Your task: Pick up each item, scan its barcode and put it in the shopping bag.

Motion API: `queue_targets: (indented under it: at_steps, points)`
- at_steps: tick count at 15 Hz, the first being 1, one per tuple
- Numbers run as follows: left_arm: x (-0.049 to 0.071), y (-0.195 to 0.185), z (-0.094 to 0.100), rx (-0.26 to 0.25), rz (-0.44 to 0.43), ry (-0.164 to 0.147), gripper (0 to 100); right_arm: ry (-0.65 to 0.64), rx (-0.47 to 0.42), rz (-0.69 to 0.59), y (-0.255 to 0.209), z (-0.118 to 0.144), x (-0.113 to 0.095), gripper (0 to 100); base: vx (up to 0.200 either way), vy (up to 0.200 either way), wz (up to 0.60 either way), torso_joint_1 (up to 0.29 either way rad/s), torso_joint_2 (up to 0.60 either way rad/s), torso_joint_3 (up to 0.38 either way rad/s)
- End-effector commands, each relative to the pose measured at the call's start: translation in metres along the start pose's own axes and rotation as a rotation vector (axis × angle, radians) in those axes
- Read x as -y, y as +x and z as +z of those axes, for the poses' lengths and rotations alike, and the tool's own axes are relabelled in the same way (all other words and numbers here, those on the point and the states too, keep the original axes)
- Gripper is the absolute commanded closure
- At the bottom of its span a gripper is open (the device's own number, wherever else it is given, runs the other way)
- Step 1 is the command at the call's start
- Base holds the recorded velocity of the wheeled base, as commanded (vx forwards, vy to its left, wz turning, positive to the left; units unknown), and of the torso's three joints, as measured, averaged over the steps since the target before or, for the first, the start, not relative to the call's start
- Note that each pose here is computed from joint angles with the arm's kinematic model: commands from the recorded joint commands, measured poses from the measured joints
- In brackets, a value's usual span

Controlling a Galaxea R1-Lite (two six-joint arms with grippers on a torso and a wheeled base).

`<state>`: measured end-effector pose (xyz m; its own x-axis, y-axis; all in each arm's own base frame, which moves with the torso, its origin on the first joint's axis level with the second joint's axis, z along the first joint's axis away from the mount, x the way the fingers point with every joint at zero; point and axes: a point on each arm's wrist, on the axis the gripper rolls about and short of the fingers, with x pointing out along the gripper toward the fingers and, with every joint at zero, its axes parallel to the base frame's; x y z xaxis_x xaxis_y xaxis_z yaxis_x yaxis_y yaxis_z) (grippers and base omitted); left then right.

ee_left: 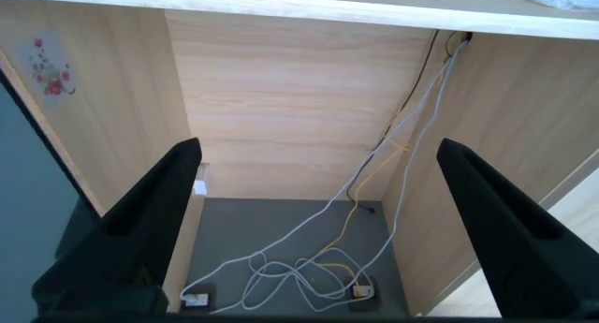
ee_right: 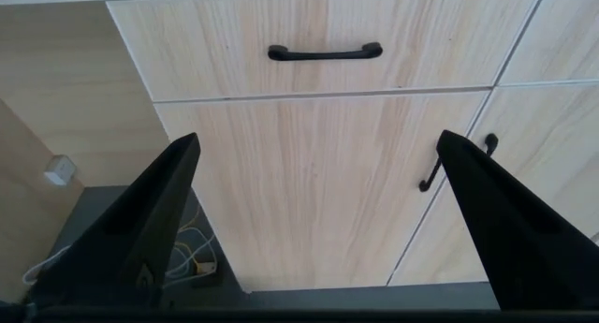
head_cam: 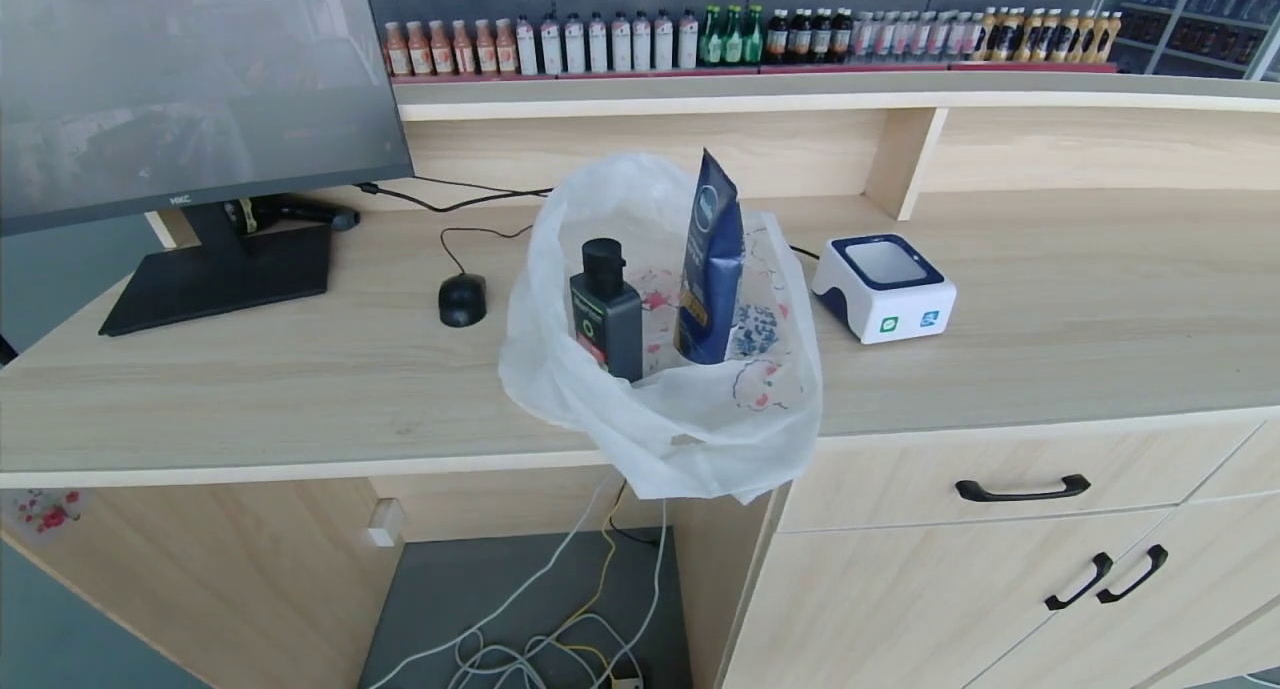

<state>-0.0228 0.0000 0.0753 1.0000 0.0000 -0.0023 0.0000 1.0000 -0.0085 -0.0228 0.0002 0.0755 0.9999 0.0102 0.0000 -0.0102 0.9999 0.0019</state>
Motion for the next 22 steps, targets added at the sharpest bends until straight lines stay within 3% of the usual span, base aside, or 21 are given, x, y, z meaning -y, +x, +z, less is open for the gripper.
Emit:
queue_targets:
  at_steps: [1,16,22]
  points:
    - [0.0000,0.0000,0.0002,0.002,0.000,-0.001,0,0.003,0.000,0.001,0.0000,0.0000,0.0000,0,0.000,-0.200,0.00,0.007,0.00,0.007]
    - [0.0000,0.0000,0.0002,0.002,0.000,-0.004,0,0.006,0.000,-0.003,0.0000,0.0000,0.0001,0,0.000,-0.200,0.00,0.002,0.00,0.002]
    - [0.0000,0.0000,0.0002,0.002,0.000,-0.002,0,0.004,0.000,-0.003,0.0000,0.0000,0.0001,0,0.000,0.000,0.00,0.000,0.00,0.000]
